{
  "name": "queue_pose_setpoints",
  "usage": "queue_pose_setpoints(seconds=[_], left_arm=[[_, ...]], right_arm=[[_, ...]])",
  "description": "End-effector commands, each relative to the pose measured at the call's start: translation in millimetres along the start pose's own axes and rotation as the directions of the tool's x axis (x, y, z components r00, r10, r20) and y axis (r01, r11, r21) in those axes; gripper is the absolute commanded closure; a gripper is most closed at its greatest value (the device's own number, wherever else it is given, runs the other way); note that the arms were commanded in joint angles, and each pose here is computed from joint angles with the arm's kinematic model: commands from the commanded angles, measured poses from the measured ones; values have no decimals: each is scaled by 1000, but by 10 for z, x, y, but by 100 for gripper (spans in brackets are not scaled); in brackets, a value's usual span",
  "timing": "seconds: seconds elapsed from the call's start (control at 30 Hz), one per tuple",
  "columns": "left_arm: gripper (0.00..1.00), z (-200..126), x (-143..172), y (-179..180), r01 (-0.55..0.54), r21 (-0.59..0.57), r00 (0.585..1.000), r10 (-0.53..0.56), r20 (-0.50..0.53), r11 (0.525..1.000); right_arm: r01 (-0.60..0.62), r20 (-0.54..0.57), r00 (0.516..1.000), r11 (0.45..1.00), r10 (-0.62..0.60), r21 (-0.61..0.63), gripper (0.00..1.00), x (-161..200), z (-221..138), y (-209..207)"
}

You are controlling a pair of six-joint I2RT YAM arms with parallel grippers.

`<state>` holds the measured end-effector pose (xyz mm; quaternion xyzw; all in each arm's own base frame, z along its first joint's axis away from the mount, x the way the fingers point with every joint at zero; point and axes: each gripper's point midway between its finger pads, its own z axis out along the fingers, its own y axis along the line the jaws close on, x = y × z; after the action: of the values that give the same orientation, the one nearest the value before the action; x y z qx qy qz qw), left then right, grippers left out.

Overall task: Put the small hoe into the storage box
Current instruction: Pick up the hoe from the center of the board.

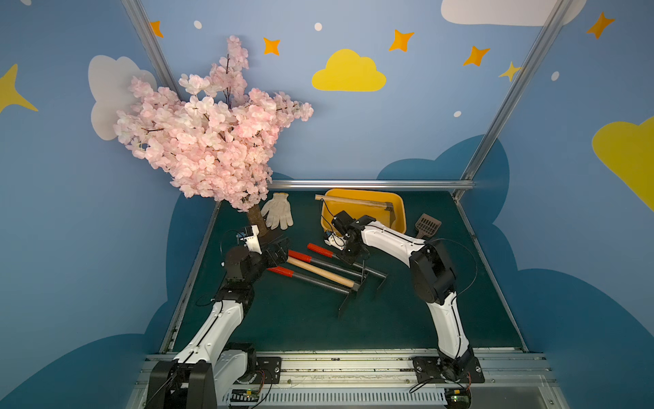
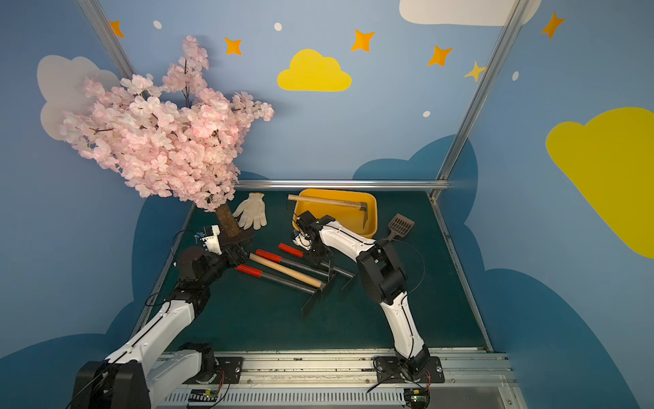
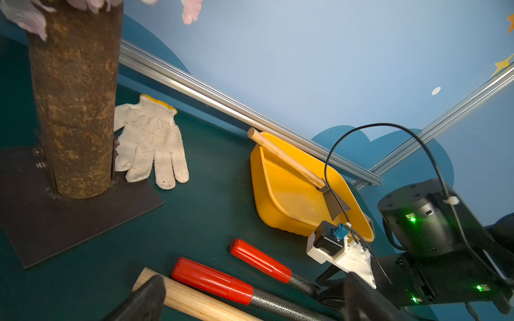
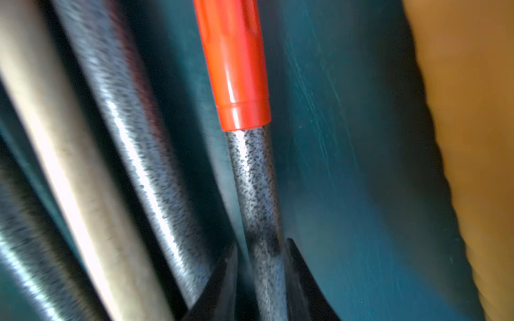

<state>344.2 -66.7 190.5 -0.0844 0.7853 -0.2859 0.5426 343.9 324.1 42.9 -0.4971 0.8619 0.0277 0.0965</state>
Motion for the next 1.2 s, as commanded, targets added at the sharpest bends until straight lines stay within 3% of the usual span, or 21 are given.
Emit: queue_pose_setpoints(seconds=[0.0, 0.4, 0.57, 0.77, 1.17], left_arm=[[0, -9, -63, -37, -9, 16, 1000, 9, 16, 1000], [0, -24, -54, -33, -8, 14, 1000, 7, 17, 1000], [0, -41, -34, -32, -3, 16, 1000, 3, 18, 1000], [0, -70, -37, -50, -2, 22, 1000, 2, 23, 1000], [0, -54, 88, -88, 18, 57, 1000, -18, -11, 998]], right_arm=[[10, -6, 1000, 1000, -10, 14, 69, -28, 11, -9], [18, -61, 998, 1000, -18, -5, 71, 93, 254, 65], [20, -54, 998, 1000, -20, -10, 85, 112, 229, 91], [58, -11, 998, 998, -58, -8, 100, 66, -3, 119], [95, 79, 992, 992, -101, 84, 100, 10, -669, 83]])
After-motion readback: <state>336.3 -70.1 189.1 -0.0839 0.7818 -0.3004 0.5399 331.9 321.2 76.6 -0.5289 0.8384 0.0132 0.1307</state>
